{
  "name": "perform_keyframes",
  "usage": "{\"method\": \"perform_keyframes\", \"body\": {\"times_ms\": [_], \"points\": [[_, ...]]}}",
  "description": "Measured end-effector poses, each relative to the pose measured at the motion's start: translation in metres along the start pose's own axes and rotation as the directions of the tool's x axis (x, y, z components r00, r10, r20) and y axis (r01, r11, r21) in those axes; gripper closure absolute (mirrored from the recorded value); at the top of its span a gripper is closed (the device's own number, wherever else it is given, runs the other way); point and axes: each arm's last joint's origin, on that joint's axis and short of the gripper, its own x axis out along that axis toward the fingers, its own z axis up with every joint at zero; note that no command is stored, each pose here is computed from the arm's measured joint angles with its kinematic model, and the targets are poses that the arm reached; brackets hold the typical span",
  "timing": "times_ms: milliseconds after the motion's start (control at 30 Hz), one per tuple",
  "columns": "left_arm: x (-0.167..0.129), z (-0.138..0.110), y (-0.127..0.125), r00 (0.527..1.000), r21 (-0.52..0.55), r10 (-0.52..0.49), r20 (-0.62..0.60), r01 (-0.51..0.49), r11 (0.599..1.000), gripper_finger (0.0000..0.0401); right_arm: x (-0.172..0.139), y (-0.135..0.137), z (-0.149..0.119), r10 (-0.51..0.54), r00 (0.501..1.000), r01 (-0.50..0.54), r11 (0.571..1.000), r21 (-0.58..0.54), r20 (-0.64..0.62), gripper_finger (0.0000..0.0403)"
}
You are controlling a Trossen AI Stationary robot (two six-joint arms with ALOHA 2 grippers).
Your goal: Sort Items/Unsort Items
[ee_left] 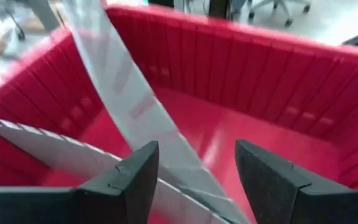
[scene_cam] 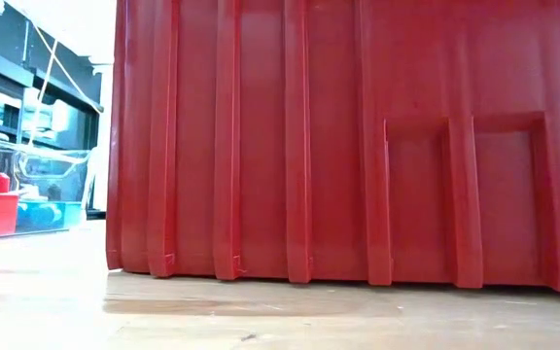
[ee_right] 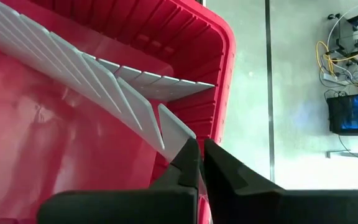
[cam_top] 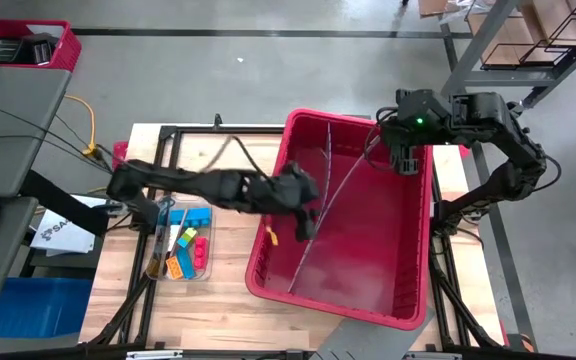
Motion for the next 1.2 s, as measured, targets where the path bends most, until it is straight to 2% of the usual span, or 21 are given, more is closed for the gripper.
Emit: {"method": "perform_keyframes", "body": {"times_ms": [133, 267, 600, 767, 900, 1033, 1200], "points": [[0.02, -0.011, -0.007, 0.999, -0.077, 0.004, -0.048, -0.007, 0.997, 0.0193, 0.0, 0.0, 0.0, 0.0, 1.0, 0.0, 1.0, 0.004, 0.001, 0.0402], [0.024, -0.012, -0.007, 0.999, -0.087, 0.014, -0.049, -0.018, 0.996, 0.0193, 0.0, 0.0, 0.0, 0.001, 1.0, -0.001, 0.999, 0.038, 0.0, 0.0402], [0.044, -0.025, -0.016, 0.995, -0.171, 0.015, -0.096, -0.031, 0.985, 0.0194, 0.0, 0.0, 0.0, -0.007, 1.0, 0.007, 1.0, 0.019, -0.004, 0.0403], [0.049, -0.037, -0.031, 0.982, -0.282, -0.093, -0.167, 0.042, 0.958, 0.0196, -0.001, -0.001, -0.001, -0.041, 0.999, 0.04, 0.999, -0.022, -0.019, 0.0403], [0.046, -0.045, -0.048, 0.976, -0.293, -0.096, -0.194, 0.035, 0.955, 0.021, -0.001, -0.001, -0.002, -0.046, 0.999, 0.045, 0.998, -0.041, -0.02, 0.0403], [0.044, -0.05, -0.057, 0.973, -0.334, -0.1, -0.21, 0.025, 0.942, 0.0229, 0.0, -0.005, -0.004, -0.053, 0.998, 0.052, 0.998, -0.047, -0.031, 0.0403], [0.052, -0.055, -0.062, 0.974, -0.326, -0.09, -0.207, 0.018, 0.945, 0.0248, 0.002, -0.01, -0.008, -0.067, 0.996, 0.066, 0.998, -0.024, -0.053, 0.0403]]}}
